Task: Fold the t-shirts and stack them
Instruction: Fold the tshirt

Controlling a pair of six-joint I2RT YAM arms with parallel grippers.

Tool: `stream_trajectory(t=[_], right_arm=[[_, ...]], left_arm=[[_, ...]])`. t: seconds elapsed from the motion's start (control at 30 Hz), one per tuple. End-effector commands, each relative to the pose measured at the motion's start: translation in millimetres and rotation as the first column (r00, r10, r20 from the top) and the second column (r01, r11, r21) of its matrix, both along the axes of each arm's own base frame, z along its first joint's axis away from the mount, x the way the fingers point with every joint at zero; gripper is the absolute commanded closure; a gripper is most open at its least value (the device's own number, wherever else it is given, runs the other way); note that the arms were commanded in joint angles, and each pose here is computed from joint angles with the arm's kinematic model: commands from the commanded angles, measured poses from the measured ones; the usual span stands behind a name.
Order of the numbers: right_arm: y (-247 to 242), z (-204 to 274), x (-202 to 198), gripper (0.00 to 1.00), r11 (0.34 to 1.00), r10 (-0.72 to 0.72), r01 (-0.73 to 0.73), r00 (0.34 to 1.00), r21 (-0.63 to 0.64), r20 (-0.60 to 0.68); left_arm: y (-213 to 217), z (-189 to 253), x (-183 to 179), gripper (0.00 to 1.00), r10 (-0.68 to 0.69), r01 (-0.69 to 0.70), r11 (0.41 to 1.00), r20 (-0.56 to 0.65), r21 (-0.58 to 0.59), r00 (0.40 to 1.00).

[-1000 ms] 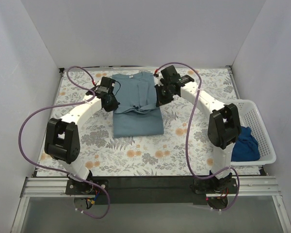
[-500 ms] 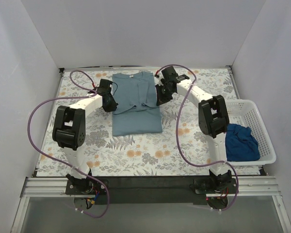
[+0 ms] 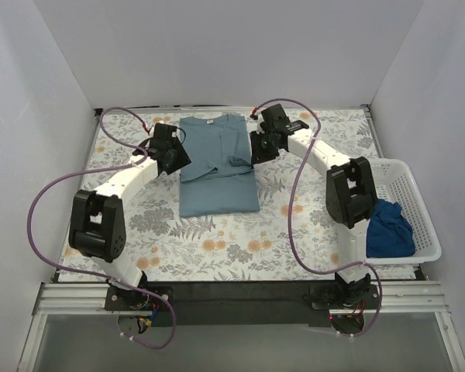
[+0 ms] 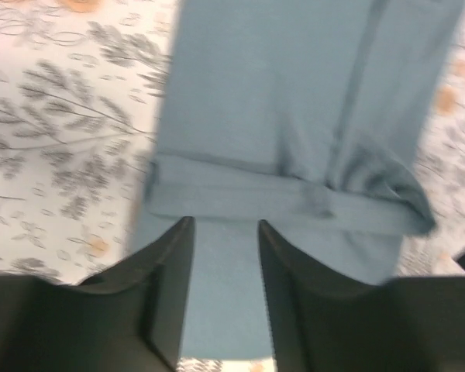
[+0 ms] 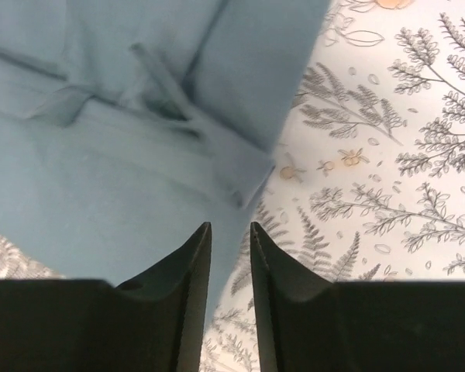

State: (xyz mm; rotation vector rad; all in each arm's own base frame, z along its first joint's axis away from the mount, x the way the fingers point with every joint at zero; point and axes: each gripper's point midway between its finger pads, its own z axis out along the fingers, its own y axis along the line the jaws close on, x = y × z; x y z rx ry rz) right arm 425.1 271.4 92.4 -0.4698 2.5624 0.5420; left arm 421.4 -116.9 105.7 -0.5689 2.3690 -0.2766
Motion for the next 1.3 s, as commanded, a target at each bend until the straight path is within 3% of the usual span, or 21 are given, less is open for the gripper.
stream_trajectory(t=[0.0,0.1,0.3,0.7,1.03,1.13,1.17,1.2,1.27], right_arm=[[25,51,-11,0.7,0.994,0.035,-0.049,0.99,0.094,0.139],[42,41,-30,0.73,0.986,0.07,-0.086,0.99,0.142,0.119],[78,9,-53,0.76,0.968,0.131,-0.143,0.989,0.205,0.069],[113,-30,-1,0.75,0.969,0.096,-0.126,0.985,0.213,0.146],[109,5,83,0.69,0.947,-0.031,-0.051,0.968,0.316,0.25],[94,11,73,0.68,0.934,-0.02,-0.053,0.98,0.354,0.197],[90,37,65,0.68,0.924,-0.013,-0.074,0.974,0.374,0.224],[82,22,47,0.67,0.93,0.01,-0.076,0.983,0.36,0.182],[78,55,19,0.67,0.899,0.057,-0.136,0.979,0.416,0.196]], left_arm=[[-28,28,-25,0.66,-0.065,0.067,0.997,0.071,-0.029,0.995],[-59,7,-54,0.7,-0.145,0.145,0.989,0.021,-0.022,0.989],[-76,-46,-86,0.7,-0.189,0.186,0.982,-0.117,-0.035,0.975],[-71,-91,-131,0.71,-0.235,0.231,0.972,-0.275,-0.047,0.932],[-63,-88,-150,0.71,-0.235,0.227,0.972,-0.28,-0.062,0.931],[-64,-73,-148,0.71,-0.226,0.212,0.974,-0.237,-0.081,0.945],[-64,-68,-147,0.71,-0.213,0.197,0.976,-0.225,-0.09,0.951],[-64,-63,-145,0.71,-0.202,0.187,0.978,-0.205,-0.093,0.958],[-66,-42,-138,0.71,-0.174,0.158,0.98,-0.142,-0.121,0.974]])
